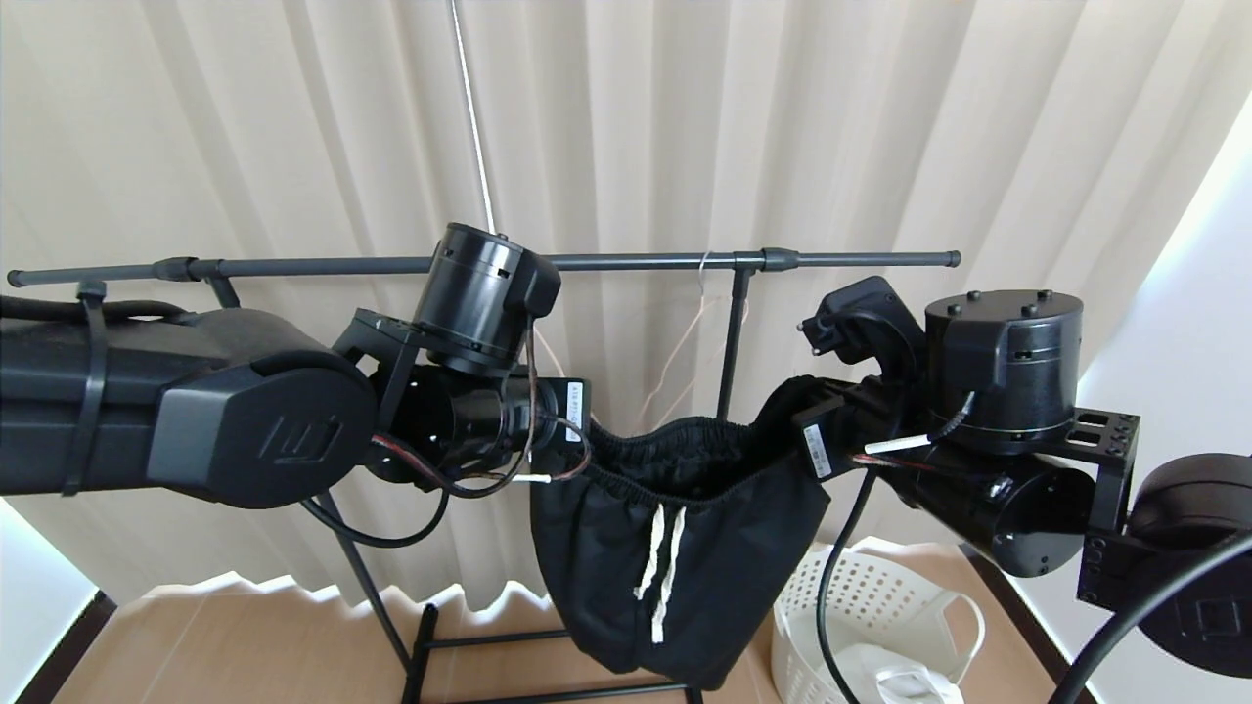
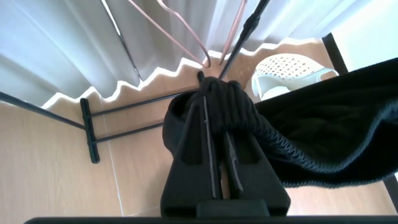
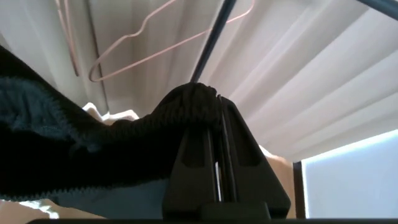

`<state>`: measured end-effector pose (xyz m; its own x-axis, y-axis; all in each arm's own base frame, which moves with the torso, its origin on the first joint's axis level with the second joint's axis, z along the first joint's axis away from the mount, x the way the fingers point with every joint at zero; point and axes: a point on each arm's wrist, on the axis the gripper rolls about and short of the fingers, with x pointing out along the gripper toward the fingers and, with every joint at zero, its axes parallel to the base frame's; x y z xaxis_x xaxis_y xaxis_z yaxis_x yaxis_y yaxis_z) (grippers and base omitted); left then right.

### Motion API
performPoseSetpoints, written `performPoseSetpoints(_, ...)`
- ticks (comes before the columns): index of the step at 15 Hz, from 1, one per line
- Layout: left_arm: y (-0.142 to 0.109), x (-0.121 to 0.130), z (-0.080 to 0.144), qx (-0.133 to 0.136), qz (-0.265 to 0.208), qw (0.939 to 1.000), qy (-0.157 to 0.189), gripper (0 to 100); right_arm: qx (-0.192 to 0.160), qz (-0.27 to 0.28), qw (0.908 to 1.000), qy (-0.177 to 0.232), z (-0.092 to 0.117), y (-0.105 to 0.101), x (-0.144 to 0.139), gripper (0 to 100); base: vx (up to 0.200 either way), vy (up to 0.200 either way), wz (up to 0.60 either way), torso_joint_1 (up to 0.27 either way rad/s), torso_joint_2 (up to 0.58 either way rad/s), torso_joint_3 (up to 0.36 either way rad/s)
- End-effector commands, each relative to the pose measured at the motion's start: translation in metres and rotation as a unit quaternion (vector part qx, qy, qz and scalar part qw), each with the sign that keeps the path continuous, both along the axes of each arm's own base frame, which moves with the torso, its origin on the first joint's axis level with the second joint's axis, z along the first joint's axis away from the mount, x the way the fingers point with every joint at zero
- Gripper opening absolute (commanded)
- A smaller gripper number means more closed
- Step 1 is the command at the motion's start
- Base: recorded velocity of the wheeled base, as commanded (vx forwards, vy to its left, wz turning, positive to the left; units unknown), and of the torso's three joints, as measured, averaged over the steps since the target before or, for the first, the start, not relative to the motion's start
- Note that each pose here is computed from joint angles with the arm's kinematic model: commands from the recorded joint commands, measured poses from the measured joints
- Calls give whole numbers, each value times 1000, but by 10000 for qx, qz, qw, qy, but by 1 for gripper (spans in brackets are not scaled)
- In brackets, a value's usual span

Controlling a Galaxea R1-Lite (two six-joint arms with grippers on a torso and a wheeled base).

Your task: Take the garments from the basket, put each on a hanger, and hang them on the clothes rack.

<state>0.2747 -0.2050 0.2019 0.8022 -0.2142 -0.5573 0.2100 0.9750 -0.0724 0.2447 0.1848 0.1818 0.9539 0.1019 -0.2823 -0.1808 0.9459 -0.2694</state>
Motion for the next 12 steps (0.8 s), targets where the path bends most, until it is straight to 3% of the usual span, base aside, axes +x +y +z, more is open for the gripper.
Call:
performPoseSetpoints(1, -1, 1, -2, 9, 13, 10000, 13, 0, -35, -14, 10000, -1, -1, 3, -1, 0, 0, 0, 0, 0, 0, 0)
performPoseSetpoints(5, -1, 4, -1, 20, 5, 10000, -2, 0, -38, -70, 10000, -38, 1, 1, -3, 0, 0, 0, 0, 0, 0, 0)
performPoseSetpoints(8, -13, 46, 13, 41, -34, 9988, -491, 0, -528, 42, 9986, -9, -3, -8, -15, 0, 0, 0, 0, 0, 0, 0)
performPoseSetpoints(12, -29, 84, 33, -214, 26, 9942, -1053, 0, -543, 438, 9976, 22, -5, 5, -31, 0, 0, 0, 0, 0, 0, 0)
